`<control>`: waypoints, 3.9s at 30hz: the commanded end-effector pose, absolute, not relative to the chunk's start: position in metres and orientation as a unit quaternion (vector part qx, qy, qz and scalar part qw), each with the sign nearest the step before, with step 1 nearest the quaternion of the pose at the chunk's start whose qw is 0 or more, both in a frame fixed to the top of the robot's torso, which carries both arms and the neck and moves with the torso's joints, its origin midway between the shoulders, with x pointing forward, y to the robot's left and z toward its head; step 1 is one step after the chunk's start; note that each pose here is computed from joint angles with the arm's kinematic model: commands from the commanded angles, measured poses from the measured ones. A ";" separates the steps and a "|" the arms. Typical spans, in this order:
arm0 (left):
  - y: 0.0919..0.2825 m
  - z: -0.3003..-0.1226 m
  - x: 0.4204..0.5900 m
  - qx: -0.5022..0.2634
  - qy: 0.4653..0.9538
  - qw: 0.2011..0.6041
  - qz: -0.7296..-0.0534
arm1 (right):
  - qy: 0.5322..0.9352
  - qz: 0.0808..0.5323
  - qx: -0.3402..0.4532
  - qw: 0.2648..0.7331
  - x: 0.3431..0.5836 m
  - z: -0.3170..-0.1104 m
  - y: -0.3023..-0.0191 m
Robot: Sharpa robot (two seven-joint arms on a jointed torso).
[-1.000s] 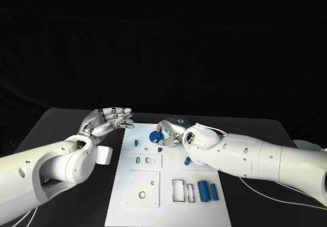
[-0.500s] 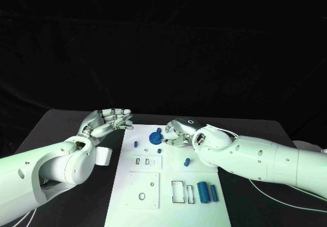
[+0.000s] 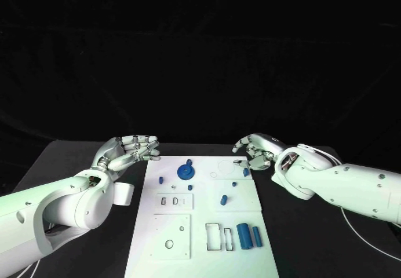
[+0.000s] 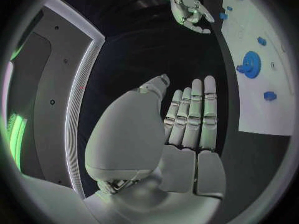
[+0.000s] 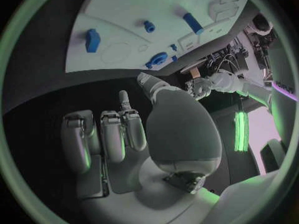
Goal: Assemble the parts on the task board
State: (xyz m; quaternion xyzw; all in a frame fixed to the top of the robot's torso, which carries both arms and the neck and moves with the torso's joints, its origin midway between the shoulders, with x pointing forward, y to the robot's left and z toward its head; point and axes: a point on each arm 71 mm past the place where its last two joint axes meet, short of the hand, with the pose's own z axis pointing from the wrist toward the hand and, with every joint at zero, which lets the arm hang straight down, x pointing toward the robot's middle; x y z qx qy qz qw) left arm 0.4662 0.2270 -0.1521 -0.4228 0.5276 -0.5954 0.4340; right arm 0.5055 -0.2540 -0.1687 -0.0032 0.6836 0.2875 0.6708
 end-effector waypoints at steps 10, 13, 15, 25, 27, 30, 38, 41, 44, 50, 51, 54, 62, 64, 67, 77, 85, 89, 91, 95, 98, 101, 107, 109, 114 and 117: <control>0.224 -0.151 0.466 -0.417 0.528 0.424 -0.606 | 0.713 0.315 0.020 0.626 0.501 -0.184 -0.298; 0.224 -0.151 0.467 -0.417 0.528 0.423 -0.607 | 0.717 0.311 0.023 0.623 0.502 -0.188 -0.302; 0.224 -0.151 0.467 -0.417 0.528 0.423 -0.607 | 0.720 0.309 0.025 0.621 0.503 -0.191 -0.304; 0.224 -0.151 0.467 -0.417 0.528 0.424 -0.606 | 0.734 0.295 0.022 0.612 0.505 -0.206 -0.303; 0.225 -0.151 0.467 -0.417 0.528 0.424 -0.606 | 0.736 0.293 0.021 0.610 0.505 -0.208 -0.302; 0.225 -0.151 0.467 -0.417 0.528 0.424 -0.606 | 0.738 0.290 0.021 0.609 0.506 -0.211 -0.302; 0.225 -0.151 0.467 -0.417 0.529 0.424 -0.606 | 0.739 0.287 0.021 0.609 0.508 -0.215 -0.298; 0.225 -0.151 0.467 -0.417 0.529 0.424 -0.606 | 0.739 0.286 0.021 0.609 0.509 -0.216 -0.296; 0.225 -0.151 0.467 -0.417 0.529 0.424 -0.606 | 0.739 0.286 0.022 0.610 0.510 -0.217 -0.295; 0.225 -0.152 0.468 -0.417 0.529 0.424 -0.605 | 0.741 0.285 0.023 0.608 0.511 -0.221 -0.291; 0.225 -0.152 0.468 -0.417 0.529 0.424 -0.605 | 0.741 0.285 0.023 0.608 0.511 -0.221 -0.291; 0.225 -0.152 0.468 -0.418 0.529 0.423 -0.605 | 0.742 0.285 0.023 0.607 0.512 -0.223 -0.289; 0.225 -0.152 0.468 -0.418 0.530 0.423 -0.605 | 0.741 0.284 0.023 0.608 0.513 -0.224 -0.288; 0.225 -0.152 0.468 -0.418 0.530 0.423 -0.604 | 0.739 0.284 0.023 0.610 0.513 -0.223 -0.288; 0.225 -0.152 0.468 -0.418 0.530 0.423 -0.604 | 0.733 0.283 0.024 0.618 0.513 -0.222 -0.288; 0.226 -0.152 0.468 -0.419 0.530 0.424 -0.603 | 0.702 0.288 0.029 0.650 0.512 -0.215 -0.285; 0.227 -0.153 0.469 -0.420 0.530 0.425 -0.602 | 0.697 0.288 0.042 0.655 0.502 -0.209 -0.266; 0.229 -0.153 0.470 -0.420 0.530 0.427 -0.600 | 0.698 0.286 0.040 0.655 0.493 -0.203 -0.243; 0.229 -0.153 0.471 -0.421 0.530 0.427 -0.600 | 0.697 0.290 0.035 0.654 0.487 -0.200 -0.228; 0.230 -0.154 0.473 -0.421 0.530 0.429 -0.598 | 0.695 0.306 0.018 0.650 0.473 -0.195 -0.193; 0.229 -0.155 0.476 -0.422 0.530 0.430 -0.597 | 0.694 0.320 0.000 0.645 0.463 -0.192 -0.164; 0.227 -0.156 0.480 -0.422 0.530 0.430 -0.597 | 0.691 0.330 -0.030 0.642 0.454 -0.193 -0.141; 0.225 -0.158 0.485 -0.422 0.530 0.432 -0.595 | 0.692 0.339 -0.064 0.634 0.444 -0.202 -0.111; 0.224 -0.159 0.486 -0.422 0.530 0.431 -0.595 | 0.695 0.339 -0.069 0.630 0.442 -0.207 -0.104; 0.221 -0.160 0.489 -0.422 0.531 0.430 -0.595 | 0.709 0.332 -0.078 0.617 0.439 -0.223 -0.089; 0.220 -0.161 0.489 -0.422 0.531 0.430 -0.595 | 0.715 0.329 -0.081 0.612 0.437 -0.232 -0.083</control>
